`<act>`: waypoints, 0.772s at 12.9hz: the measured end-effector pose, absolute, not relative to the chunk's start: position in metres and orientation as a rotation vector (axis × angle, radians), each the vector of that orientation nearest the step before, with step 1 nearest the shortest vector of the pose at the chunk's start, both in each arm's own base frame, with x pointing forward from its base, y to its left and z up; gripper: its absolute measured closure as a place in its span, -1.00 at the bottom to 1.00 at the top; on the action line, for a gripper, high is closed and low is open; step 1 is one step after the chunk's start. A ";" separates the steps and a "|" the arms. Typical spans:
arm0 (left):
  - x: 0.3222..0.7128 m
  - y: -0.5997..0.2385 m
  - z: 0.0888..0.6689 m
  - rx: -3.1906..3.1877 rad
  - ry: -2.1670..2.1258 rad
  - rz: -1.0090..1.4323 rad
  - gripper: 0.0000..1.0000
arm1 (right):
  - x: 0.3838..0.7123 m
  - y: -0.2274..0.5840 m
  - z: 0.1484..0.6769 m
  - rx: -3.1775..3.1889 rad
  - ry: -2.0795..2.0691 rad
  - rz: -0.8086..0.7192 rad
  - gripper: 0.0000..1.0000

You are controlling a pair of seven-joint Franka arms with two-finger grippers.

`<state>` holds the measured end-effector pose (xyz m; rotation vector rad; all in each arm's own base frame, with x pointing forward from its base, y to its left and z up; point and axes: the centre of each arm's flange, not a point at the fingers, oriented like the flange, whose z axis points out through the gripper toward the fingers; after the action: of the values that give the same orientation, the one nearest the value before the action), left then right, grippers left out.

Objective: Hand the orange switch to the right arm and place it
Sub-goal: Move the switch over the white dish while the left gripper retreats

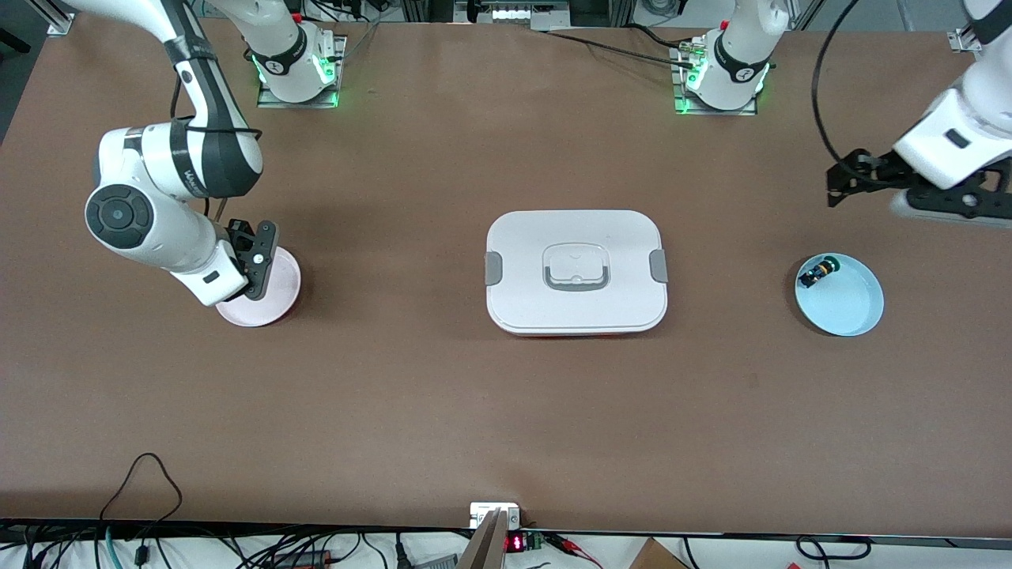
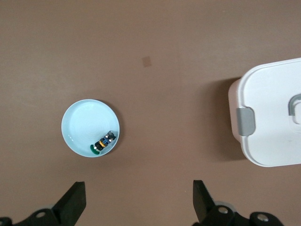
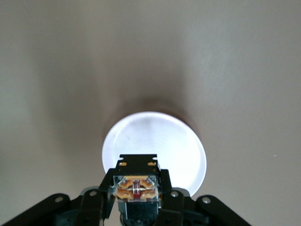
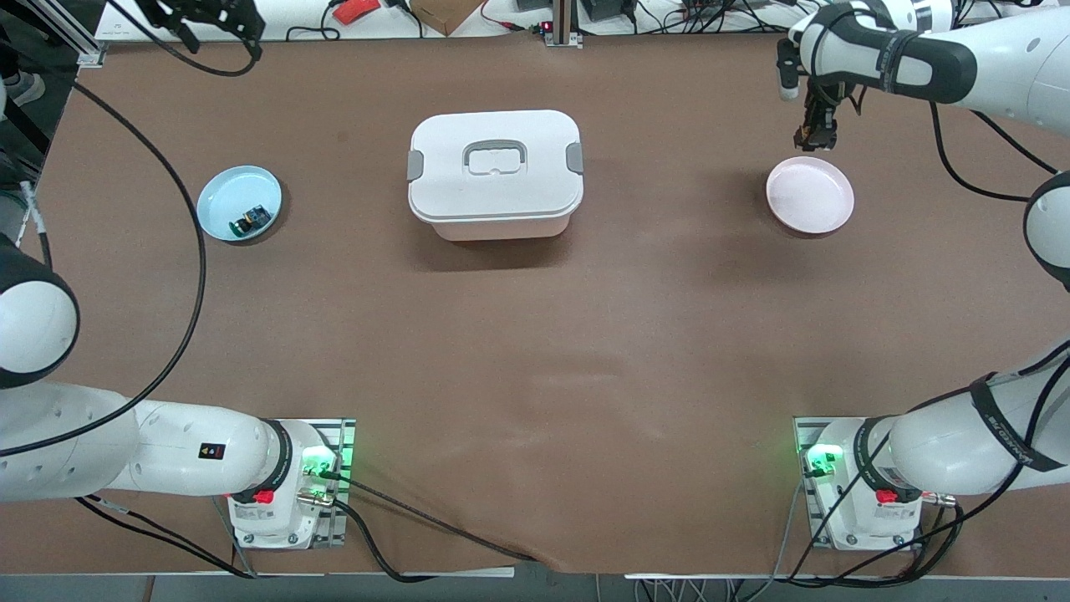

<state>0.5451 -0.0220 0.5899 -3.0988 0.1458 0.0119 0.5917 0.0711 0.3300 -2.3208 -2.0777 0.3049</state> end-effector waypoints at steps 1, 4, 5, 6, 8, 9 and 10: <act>0.544 -0.022 0.588 -3.099 0.138 0.013 -1.00 | 0.588 0.063 0.316 -2.304 -2.106 0.299 0.18; 0.543 -0.033 0.585 -3.099 0.128 0.022 -1.00 | 0.572 0.043 0.280 -2.297 -2.120 0.276 0.18; 0.543 -0.034 0.586 -3.099 0.125 0.022 -1.00 | 0.567 0.040 0.270 -2.300 -2.120 0.264 0.18; 0.543 -0.034 0.586 -3.099 0.121 0.021 -1.00 | 0.562 0.038 0.260 -2.304 -2.122 0.247 0.18; 0.543 -0.033 0.586 -3.099 0.114 0.022 -1.00 | 0.551 0.034 0.239 -2.309 -2.126 0.217 0.18; 0.543 -0.032 0.586 -3.099 0.113 0.022 -1.00 | 0.548 0.034 0.232 -2.309 -2.126 0.209 0.18; 0.543 -0.032 0.586 -3.099 0.113 0.021 -1.00 | 0.545 0.032 0.225 -2.310 -2.125 0.203 0.18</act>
<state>0.5429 -0.0324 0.5855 -3.0994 0.1127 0.0214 0.5449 0.0324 0.2249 -2.3100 -2.1251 0.2028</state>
